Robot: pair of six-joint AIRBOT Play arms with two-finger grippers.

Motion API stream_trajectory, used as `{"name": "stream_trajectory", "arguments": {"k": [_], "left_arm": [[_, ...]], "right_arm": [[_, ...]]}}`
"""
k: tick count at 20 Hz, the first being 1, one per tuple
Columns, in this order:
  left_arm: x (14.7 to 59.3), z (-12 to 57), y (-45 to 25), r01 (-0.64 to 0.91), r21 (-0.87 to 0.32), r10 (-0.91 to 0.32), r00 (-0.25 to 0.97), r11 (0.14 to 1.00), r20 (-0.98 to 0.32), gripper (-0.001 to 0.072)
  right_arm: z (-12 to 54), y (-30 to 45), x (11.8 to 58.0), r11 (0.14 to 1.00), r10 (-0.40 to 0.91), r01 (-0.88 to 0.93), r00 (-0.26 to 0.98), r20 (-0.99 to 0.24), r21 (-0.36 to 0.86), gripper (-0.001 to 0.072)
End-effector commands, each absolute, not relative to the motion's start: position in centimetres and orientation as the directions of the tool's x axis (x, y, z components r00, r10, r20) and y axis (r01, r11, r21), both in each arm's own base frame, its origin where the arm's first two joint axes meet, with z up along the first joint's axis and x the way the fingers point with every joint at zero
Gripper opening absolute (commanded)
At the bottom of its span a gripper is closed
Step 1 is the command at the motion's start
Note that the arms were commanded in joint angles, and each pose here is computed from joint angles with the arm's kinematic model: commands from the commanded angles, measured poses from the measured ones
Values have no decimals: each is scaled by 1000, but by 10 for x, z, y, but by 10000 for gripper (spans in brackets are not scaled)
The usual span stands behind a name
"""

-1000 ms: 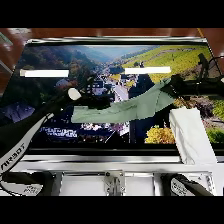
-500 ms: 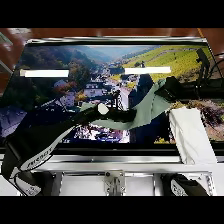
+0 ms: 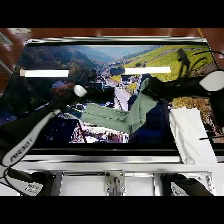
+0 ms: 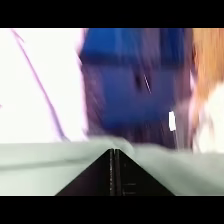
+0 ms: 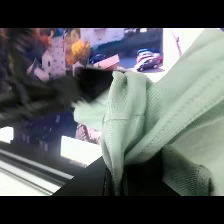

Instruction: Fold the shirts.

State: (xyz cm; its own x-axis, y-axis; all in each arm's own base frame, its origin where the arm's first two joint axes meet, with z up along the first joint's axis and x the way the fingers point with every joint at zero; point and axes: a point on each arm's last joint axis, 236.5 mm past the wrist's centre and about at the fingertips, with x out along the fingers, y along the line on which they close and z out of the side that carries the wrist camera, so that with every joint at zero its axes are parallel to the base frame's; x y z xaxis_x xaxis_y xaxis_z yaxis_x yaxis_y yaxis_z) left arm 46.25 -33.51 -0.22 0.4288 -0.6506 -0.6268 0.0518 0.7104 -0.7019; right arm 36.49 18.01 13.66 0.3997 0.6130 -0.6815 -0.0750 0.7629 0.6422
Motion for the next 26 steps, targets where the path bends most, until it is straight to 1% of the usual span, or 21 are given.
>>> {"name": "stream_trajectory", "arguments": {"k": [1, 2, 4, 6, 7, 8, 9, 10, 12, 14, 16, 19, 20, 21, 23, 24, 26], "left_arm": [[507, 44, -185, -67, -574, -434, 586, 816, -685, 34], [508, 66, -144, -84, -534, -373, 625, 842, -686, 34], [496, 119, -71, -119, -456, -248, 706, 882, -664, 35], [472, 175, -16, -156, -396, -133, 781, 905, -611, 35], [459, 198, 0, -163, -379, -97, 808, 911, -581, 35], [446, 218, 10, -169, -375, -74, 830, 911, -552, 35], [433, 237, 17, -171, -376, -56, 851, 911, -523, 36], [422, 254, 20, -157, -364, -46, 870, 918, -491, 36], [408, 276, 18, -136, -361, -42, 895, 923, -444, 36], [401, 286, 17, -126, -361, -42, 906, 924, -422, 36], [400, 286, 16, -126, -361, -43, 903, 924, -427, 36], [398, 281, 15, -126, -352, -47, 895, 927, -443, 37], [398, 281, 15, -119, -339, -48, 893, 933, -447, 37], [397, 279, 14, -119, -337, -50, 890, 934, -454, 37], [395, 276, 14, -121, -335, -53, 883, 934, -466, 36], [395, 276, 13, -120, -335, -55, 882, 934, -469, 37], [393, 273, 11, -120, -335, -59, 875, 935, -481, 37]], "right_arm": [[100, 245, 378, 752, 644, -130, 353, -679, 646, 57], [86, 273, 381, 739, 661, -144, 341, -669, 658, 57], [59, 328, 386, 696, 702, -133, 335, -629, 706, 57], [24, 376, 386, 650, 730, -70, 334, -597, 756, 58], [3, 395, 382, 630, 739, -16, 318, -594, 776, 63], [-18, 409, 376, 614, 746, 43, 294, -597, 788, 212], [-36, 419, 369, 599, 755, 97, 262, -601, 795, 580], [-45, 424, 361, 590, 769, 114, 222, -599, 800, 681], [-48, 413, 349, 612, 779, 52, 130, -613, 789, 680], [-50, 373, 343, 678, 734, -10, 38, -678, 735, 680], [-53, 311, 346, 769, 639, -30, -9, -769, 639, 680], [-61, 186, 352, 917, 399, 33, -40, -916, 397, 680], [-65, 158, 350, 935, 351, 84, -56, -935, 346, 680], [-72, 150, 345, 927, 362, 130, -78, -929, 351, 680], [-89, 158, 334, 910, 407, 129, -100, -908, 394, 681], [-98, 157, 330, 910, 406, 134, -105, -908, 392, 681], [-113, 164, 331, 887, 439, 199, -81, -895, 418, 681]]}}
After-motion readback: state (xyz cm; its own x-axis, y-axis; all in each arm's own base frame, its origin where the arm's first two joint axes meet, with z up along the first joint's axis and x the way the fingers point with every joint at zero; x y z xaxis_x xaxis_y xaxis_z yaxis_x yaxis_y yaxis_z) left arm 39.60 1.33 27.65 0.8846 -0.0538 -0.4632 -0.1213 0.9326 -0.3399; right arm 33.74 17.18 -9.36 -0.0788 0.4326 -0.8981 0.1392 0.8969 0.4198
